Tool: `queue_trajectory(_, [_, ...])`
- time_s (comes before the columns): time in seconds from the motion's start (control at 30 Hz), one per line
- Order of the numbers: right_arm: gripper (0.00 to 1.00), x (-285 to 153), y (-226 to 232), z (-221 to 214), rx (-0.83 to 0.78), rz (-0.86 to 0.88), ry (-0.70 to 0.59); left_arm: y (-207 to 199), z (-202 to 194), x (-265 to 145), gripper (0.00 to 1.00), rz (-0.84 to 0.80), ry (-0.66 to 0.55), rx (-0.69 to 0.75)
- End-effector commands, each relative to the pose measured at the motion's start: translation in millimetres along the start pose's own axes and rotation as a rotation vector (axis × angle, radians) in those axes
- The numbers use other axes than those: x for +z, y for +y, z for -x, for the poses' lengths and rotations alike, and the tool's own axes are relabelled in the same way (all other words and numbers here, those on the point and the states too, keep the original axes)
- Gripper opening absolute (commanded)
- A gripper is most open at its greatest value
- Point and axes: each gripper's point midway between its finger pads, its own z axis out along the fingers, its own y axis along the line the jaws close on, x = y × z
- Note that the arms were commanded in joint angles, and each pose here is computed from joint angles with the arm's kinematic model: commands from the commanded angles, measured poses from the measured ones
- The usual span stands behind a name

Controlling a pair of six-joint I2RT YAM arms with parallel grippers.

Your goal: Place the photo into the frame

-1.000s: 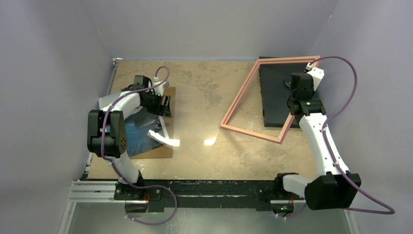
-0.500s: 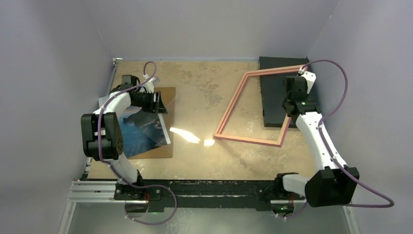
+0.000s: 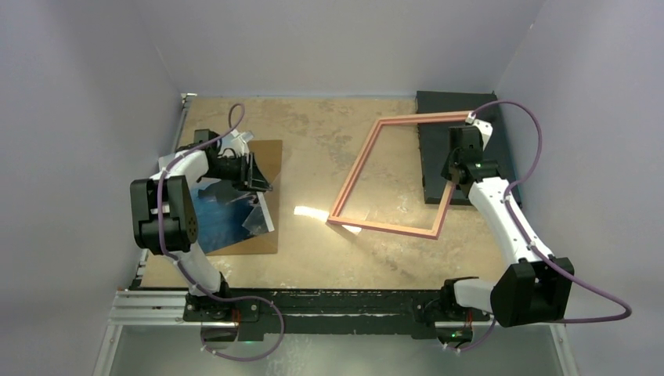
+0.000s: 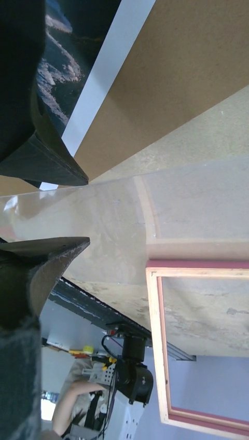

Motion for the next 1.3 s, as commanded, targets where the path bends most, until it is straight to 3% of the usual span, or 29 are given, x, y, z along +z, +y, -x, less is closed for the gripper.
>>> queue_trajectory(0.0, [0.00, 0, 13, 10, 0.056, 0.046, -0.046, -9, -8, 2, 0.36, -0.095, 0.002, -0.033])
queue_trajectory(0.3, [0.00, 3, 15, 2, 0.048, 0.049, -0.027, 2, -23, 12, 0.24, -0.144, 0.040, -0.082])
queue_trajectory(0.53, [0.00, 6, 18, -5, 0.045, 0.061, -0.014, 33, -31, 17, 0.21, 0.000, 0.056, -0.042])
queue_trajectory(0.73, [0.00, 10, 19, -13, 0.037, 0.063, 0.001, 53, -29, 8, 0.29, 0.152, 0.058, 0.030])
queue_trajectory(0.9, [0.00, 11, 20, -17, 0.033, 0.069, 0.007, 58, -16, -8, 0.52, 0.260, 0.048, 0.105])
queue_trajectory(1.03, [0.00, 10, 22, -16, 0.037, 0.078, 0.007, 52, -28, -8, 0.68, 0.250, 0.092, 0.121])
queue_trajectory(1.27, [0.00, -21, 66, 8, 0.123, 0.313, 0.032, 50, -48, 5, 0.68, 0.230, 0.164, 0.125])
